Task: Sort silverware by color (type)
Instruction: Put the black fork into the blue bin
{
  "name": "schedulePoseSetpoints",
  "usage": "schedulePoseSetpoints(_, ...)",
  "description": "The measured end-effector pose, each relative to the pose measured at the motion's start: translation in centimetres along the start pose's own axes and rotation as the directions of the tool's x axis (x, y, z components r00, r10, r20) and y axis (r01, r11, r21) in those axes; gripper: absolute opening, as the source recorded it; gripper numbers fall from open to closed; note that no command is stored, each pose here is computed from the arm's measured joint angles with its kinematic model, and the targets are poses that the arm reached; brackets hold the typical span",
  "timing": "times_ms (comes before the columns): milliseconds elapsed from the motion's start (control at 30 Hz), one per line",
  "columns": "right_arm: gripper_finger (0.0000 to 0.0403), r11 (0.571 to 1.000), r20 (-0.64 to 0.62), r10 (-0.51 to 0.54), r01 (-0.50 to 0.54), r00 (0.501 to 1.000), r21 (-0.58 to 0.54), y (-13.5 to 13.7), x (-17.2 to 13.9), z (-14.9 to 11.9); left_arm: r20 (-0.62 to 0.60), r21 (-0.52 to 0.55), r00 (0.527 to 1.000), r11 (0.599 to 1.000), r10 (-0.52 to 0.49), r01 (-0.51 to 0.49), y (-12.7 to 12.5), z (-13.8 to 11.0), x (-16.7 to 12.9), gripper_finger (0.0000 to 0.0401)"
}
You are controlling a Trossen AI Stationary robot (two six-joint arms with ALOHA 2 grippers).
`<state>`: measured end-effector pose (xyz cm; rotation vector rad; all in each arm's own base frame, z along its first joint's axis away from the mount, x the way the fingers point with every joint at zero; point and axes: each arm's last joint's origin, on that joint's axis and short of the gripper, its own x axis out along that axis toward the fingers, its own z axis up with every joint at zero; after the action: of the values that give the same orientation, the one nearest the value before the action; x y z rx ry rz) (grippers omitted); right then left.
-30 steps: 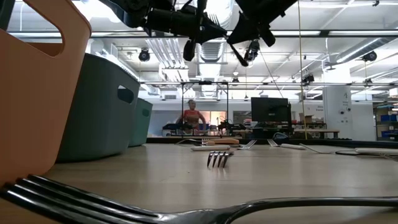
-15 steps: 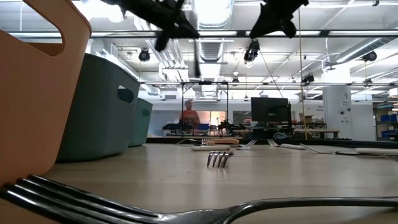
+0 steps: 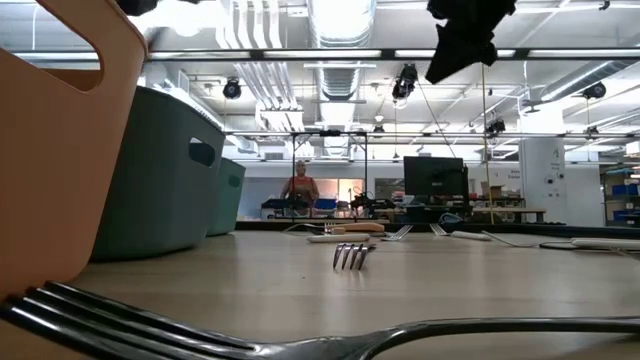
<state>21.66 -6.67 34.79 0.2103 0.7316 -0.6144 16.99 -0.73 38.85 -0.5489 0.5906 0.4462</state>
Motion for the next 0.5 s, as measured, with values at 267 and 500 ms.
schedulePoseSetpoints(267, 0.0167, 0.992, -0.168, -0.046, 0.065, 0.985, 0.111, -0.5, -0.2, -1.7, -0.211, 0.126, 0.965, 0.984, 0.154, -0.129, -1.2, -5.4, -1.4, 0.0)
schedulePoseSetpoints(500, 0.0179, 0.945, -0.451, -0.126, 0.245, 0.884, 0.217, -1.3, -0.9, -4.4, -0.319, 0.313, 0.901, 0.93, 0.295, -0.193, -1.8, -8.7, 1.9, 0.0)
